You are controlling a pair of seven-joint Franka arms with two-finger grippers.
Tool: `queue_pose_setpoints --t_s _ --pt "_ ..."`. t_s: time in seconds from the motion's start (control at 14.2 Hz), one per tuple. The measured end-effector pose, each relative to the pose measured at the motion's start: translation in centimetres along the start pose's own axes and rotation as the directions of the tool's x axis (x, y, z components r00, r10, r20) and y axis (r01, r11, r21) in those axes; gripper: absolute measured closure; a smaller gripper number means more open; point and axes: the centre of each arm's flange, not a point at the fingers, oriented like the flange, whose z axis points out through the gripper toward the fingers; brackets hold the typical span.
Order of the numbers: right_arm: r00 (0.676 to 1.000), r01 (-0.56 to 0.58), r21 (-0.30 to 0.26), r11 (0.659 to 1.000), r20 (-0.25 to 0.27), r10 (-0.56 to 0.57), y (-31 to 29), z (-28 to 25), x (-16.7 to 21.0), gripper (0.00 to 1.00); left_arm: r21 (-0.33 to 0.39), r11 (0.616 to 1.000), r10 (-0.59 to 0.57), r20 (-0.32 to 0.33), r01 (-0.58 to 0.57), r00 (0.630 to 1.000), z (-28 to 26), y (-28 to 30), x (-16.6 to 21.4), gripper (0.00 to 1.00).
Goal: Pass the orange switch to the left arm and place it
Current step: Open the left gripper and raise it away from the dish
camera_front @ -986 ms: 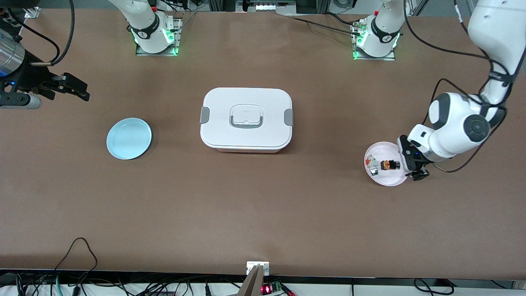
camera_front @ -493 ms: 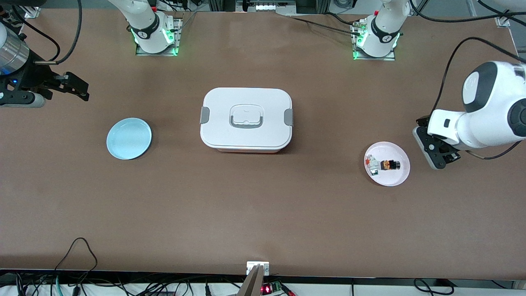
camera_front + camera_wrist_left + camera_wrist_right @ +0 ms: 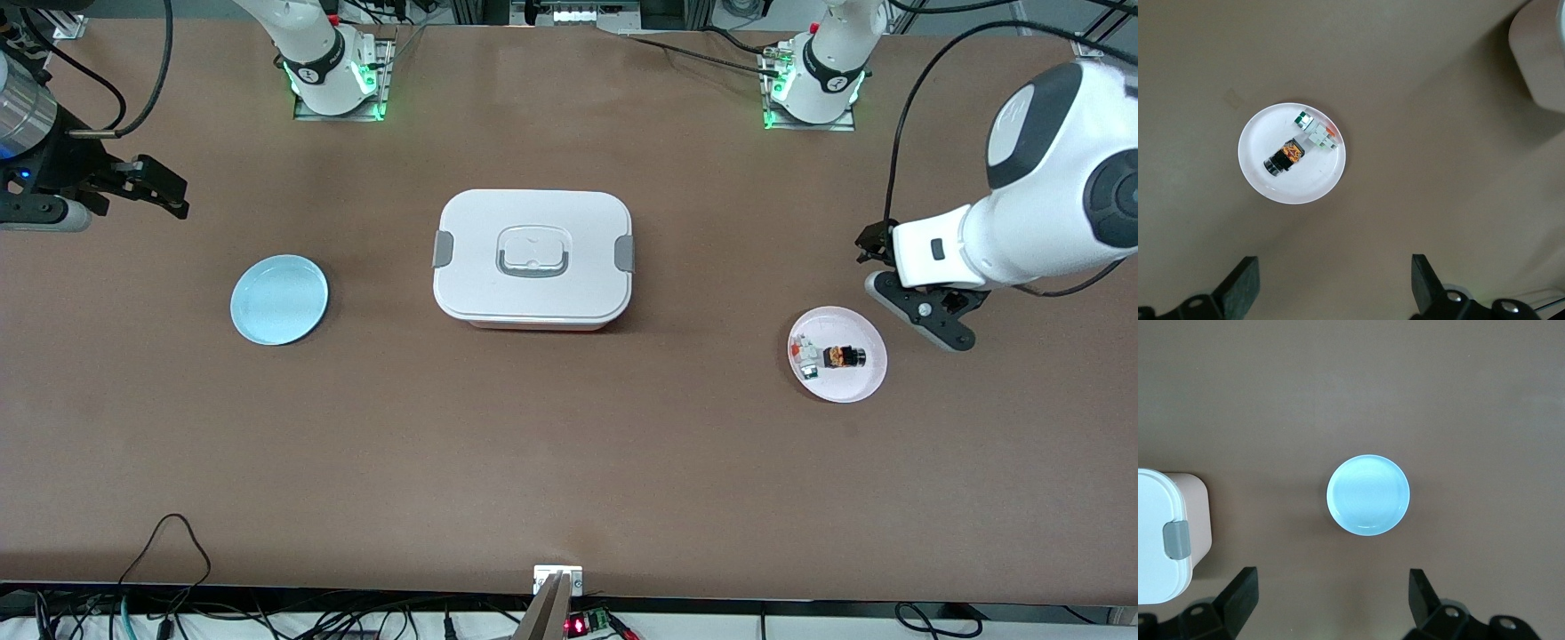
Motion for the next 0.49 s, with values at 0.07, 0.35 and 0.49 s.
queue_pose_setpoints --t_s 0.07,0.35,0.49 --pt "1.000 -0.002 0.001 1.000 -0.007 0.002 0.1 -0.3 0.0 0.00 0.008 1.000 -0.025 -0.010 0.025 1.000 -1.6 0.1 -0.5 0.00" --pt "1.000 -0.016 0.002 1.000 -0.016 0.016 0.9 -0.7 0.1 0.00 0.086 0.980 -0.174 -0.062 0.179 0.983 -6.6 -0.1 -4.0 0.00" --pt "1.000 -0.015 0.002 1.000 -0.015 0.015 0.8 -0.7 0.2 0.00 0.082 0.955 -0.272 -0.135 0.284 0.953 -8.1 -0.8 -6.0 0.00"
